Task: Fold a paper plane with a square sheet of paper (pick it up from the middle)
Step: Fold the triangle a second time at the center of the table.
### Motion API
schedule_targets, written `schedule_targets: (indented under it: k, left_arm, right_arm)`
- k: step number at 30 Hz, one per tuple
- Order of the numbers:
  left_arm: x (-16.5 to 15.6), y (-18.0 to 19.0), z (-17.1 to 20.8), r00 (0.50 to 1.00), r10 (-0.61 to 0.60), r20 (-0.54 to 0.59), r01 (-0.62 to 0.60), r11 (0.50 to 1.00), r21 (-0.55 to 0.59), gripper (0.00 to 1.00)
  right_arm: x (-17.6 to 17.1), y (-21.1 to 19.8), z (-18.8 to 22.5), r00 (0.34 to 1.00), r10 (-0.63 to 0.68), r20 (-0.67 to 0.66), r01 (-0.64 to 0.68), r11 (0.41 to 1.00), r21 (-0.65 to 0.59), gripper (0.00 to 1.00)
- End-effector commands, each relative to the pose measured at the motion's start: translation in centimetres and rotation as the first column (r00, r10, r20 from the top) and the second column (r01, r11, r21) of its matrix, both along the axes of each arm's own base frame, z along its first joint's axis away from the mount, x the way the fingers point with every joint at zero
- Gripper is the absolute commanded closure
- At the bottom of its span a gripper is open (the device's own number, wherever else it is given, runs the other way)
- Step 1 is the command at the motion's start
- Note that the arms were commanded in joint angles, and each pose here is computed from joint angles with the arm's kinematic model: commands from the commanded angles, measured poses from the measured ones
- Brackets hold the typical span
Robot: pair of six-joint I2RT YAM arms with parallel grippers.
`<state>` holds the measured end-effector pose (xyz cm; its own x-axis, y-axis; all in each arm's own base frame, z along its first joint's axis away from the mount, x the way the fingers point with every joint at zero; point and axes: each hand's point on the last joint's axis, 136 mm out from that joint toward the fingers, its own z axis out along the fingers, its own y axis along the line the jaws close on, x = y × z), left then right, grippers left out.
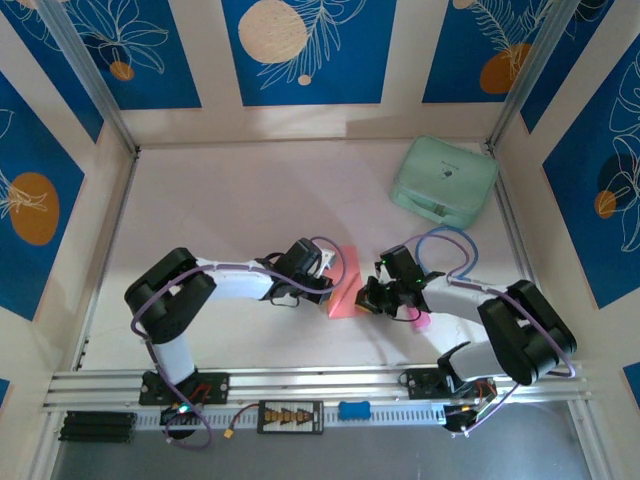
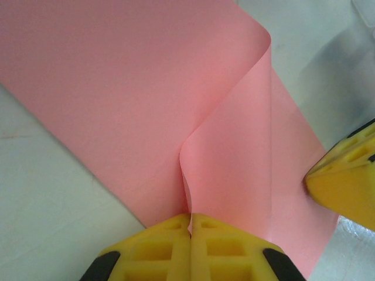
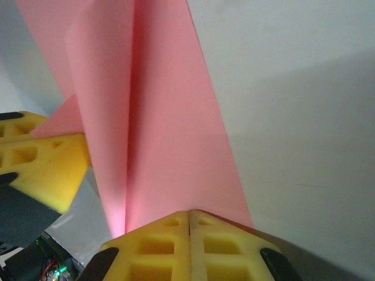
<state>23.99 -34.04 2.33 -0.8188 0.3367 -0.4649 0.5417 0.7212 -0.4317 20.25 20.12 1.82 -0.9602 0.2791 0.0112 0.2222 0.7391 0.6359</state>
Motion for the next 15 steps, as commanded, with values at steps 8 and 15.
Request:
schedule_targets:
  k: [8, 15]
  left_arm:
    - [0.4, -0.1, -0.2, 1.0, -0.01, -0.006, 0.01, 1.0, 0.011, 1.0]
    - [0.3, -0.2, -0.4, 1.0, -0.017, -0.012, 0.017, 1.0, 0.008, 1.0]
  right_arm:
    - [2.3, 2.3, 4.8, 0.992, -0.036, 0.123, 0.011, 0.98, 0.199, 1.0]
    - [3.5, 4.3, 4.7, 0.994, -0.02, 0.103, -0.002, 0.978, 0.209, 1.0]
